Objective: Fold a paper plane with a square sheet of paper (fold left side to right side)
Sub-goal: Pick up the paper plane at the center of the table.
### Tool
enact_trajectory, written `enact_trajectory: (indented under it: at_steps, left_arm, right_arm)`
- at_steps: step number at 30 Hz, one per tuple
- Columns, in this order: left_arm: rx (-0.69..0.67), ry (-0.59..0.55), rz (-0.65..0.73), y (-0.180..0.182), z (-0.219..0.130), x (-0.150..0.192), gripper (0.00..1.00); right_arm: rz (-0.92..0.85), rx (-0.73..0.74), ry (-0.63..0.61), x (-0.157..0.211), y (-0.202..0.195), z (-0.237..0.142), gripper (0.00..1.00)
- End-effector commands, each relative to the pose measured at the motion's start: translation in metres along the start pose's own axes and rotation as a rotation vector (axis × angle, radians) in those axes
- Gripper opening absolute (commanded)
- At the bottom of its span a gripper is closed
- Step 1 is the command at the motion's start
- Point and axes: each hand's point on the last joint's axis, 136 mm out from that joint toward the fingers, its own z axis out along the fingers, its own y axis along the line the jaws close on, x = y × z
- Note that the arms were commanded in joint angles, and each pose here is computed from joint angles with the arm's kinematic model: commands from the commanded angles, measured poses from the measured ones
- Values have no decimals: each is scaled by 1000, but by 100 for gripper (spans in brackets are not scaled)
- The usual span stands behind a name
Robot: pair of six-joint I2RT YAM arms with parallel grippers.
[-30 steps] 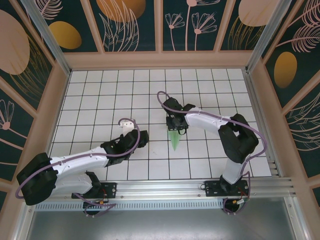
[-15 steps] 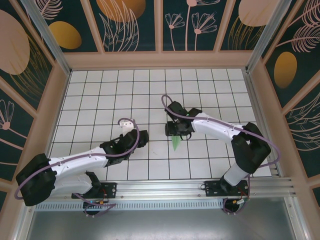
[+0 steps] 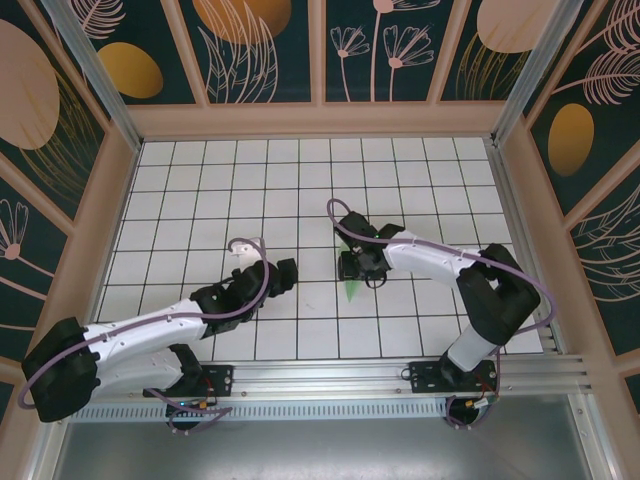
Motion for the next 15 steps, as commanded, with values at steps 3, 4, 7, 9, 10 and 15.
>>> enact_trajectory:
  at_steps: [3,4,7,9,10,15]
  left_arm:
    - [5,-10,-5,0,-2,-1,90]
    - [3,-10,-5,0,-2,-1,92]
    - [6,-9,2,-1,-1,-1,98]
    - [7,-10,5,-1,-1,-1,99]
    - [7,-9,6,-1,-1,-1,98]
    - [10,-10,9,-3,0,-1,98]
  right_arm:
    - [30,9,8,1,-6,12,43]
    - [33,7,8,0,-7,13,42]
    - [39,-7,23,3,-6,18,38]
    - [42,-11,30,4,-6,20,35]
    - [41,-15,32,4,-5,21,34]
    - [46,-38,47,5,-1,28,23]
